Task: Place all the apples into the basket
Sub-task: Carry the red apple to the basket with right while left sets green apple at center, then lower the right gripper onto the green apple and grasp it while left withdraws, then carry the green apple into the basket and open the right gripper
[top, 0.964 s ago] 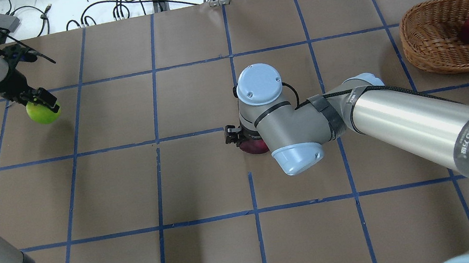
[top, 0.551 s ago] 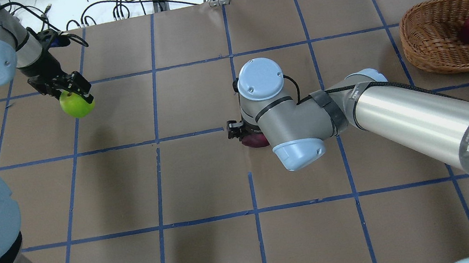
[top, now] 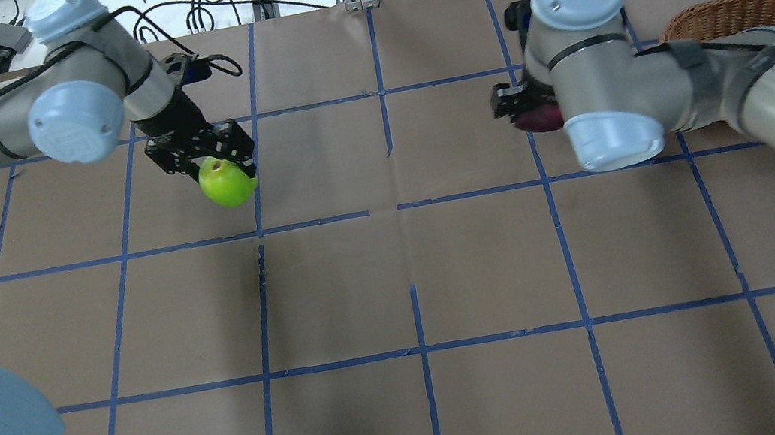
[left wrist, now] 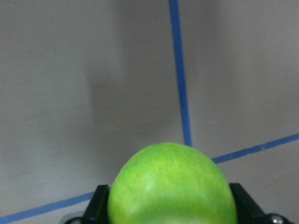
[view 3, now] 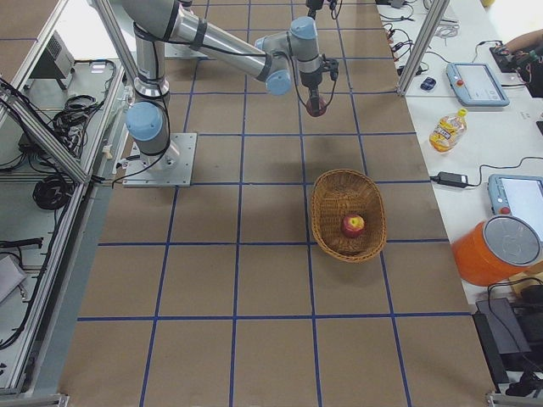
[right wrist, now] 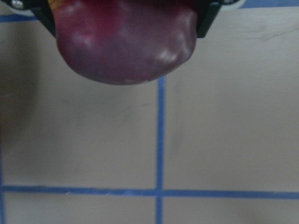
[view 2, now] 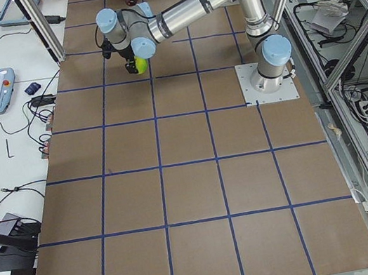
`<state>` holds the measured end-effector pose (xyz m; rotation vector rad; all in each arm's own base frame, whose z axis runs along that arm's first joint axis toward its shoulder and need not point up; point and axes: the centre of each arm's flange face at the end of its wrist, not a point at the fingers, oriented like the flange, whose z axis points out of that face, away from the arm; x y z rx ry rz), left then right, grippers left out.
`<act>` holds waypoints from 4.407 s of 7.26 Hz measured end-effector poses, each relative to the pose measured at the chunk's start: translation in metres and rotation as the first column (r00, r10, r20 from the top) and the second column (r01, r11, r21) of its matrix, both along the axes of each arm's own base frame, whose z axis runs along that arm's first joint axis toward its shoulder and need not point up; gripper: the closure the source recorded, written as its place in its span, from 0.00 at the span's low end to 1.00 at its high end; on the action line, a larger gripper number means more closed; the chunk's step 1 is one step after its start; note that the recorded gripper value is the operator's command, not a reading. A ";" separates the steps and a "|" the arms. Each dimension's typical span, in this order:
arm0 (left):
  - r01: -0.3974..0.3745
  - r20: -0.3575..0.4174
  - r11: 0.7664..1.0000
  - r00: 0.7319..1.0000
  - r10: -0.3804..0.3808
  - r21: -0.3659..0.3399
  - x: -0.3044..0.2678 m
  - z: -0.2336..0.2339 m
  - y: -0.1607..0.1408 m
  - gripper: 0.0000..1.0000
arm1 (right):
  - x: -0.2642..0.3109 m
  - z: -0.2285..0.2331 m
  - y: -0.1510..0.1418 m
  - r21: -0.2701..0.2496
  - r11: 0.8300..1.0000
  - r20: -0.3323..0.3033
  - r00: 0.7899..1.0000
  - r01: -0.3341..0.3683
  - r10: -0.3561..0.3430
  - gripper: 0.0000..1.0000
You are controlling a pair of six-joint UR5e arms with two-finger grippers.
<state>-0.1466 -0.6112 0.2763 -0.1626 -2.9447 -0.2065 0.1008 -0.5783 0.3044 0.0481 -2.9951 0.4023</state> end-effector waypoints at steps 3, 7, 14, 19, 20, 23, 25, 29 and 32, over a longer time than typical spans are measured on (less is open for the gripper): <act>-0.127 0.062 0.990 0.989 0.131 -0.062 -0.166 -0.013 0.055 1.00 | -0.225 -0.006 -0.062 -0.021 0.988 0.041 0.987 -0.155 0.156 0.40; -0.105 0.093 0.982 0.988 0.121 -0.157 -0.235 -0.072 0.101 0.00 | -0.340 -0.052 -0.074 -0.014 0.991 0.137 0.982 -0.132 0.133 0.00; 0.009 0.164 0.990 0.986 0.015 -0.144 -0.050 0.065 0.036 0.00 | -0.081 0.023 -0.038 0.056 0.942 0.096 0.941 -0.330 0.324 0.00; 0.051 0.178 0.985 0.984 -0.021 -0.163 -0.006 0.169 0.084 0.00 | 0.186 -0.036 0.074 0.196 0.970 0.195 0.964 0.143 -0.181 0.00; 0.036 0.178 0.987 0.984 -0.008 -0.154 -0.005 0.176 0.083 0.00 | 0.206 -0.051 0.080 0.193 0.969 0.195 0.962 0.154 -0.192 0.00; -0.019 0.178 0.994 0.983 0.039 -0.111 -0.005 0.213 0.087 0.00 | 0.242 -0.085 0.090 0.183 0.976 0.198 0.968 0.118 -0.155 0.00; -0.024 0.179 0.995 0.983 0.042 -0.102 -0.005 0.215 0.086 0.00 | 0.239 -0.103 0.091 0.156 0.980 0.149 0.978 0.121 -0.145 0.00; -0.027 0.182 0.991 0.982 0.051 -0.133 -0.013 0.230 0.094 0.00 | 0.238 -0.114 0.084 0.081 0.989 0.145 0.981 0.122 -0.133 0.37; -0.024 0.183 0.989 0.982 0.051 -0.145 -0.010 0.235 0.100 0.00 | 0.225 -0.091 0.062 0.055 0.994 0.150 0.983 0.096 -0.103 0.42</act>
